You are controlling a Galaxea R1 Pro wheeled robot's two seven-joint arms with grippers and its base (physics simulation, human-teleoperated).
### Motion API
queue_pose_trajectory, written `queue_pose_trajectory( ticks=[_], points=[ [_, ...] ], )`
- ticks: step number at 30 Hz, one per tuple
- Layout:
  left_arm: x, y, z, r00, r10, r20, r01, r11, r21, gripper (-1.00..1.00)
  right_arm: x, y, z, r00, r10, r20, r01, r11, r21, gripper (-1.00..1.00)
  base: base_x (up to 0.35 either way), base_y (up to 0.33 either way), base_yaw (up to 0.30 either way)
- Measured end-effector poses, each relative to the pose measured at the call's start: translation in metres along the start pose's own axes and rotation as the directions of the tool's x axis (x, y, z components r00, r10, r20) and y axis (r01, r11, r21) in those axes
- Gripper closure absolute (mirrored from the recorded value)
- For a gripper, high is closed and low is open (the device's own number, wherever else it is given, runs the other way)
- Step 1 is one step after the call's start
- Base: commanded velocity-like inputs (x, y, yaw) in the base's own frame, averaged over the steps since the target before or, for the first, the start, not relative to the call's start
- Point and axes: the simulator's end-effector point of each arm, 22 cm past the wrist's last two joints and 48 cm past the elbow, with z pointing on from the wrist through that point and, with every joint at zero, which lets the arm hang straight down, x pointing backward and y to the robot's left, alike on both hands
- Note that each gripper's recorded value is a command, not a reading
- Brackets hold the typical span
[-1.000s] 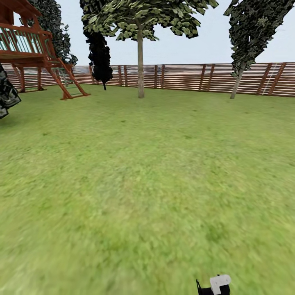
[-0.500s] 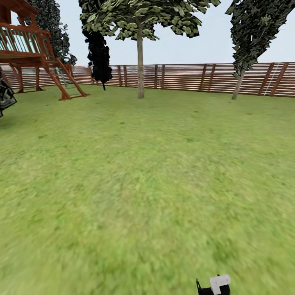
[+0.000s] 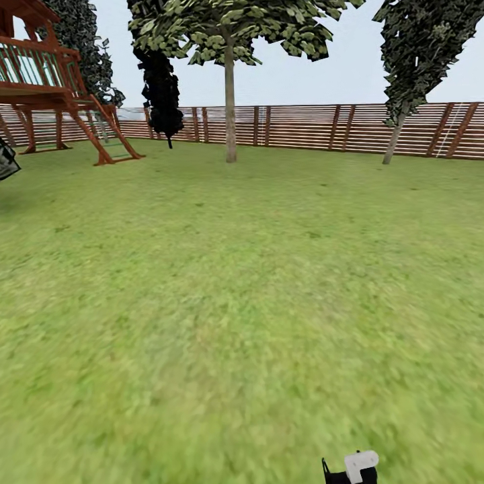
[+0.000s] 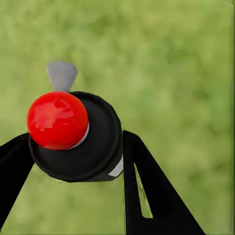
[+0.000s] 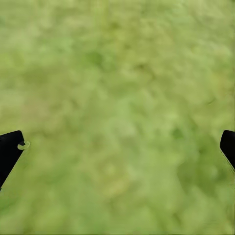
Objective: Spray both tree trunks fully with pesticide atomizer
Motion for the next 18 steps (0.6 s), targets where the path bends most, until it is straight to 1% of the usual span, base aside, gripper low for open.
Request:
queue_pose_trajectory(
  ticks=[10, 18],
  points=[
    [-0.0010, 0.0008, 0.0004, 1.000, -0.003, 0.001, 0.003, 1.000, -0.002, 1.00, 0.0000, 0.0000, 0.0000, 1.000, 0.000, 0.000, 0.000, 1.000, 0.000, -1.00, 0.340, 0.000, 0.000],
    [-0.0014, -0.0030, 0.0002, 1.000, 0.006, 0.002, -0.006, 1.000, 0.006, 1.00, 0.0000, 0.0000, 0.0000, 1.000, 0.000, 0.000, 0.000, 1.000, 0.000, -1.00, 0.340, 0.000, 0.000]
  ],
)
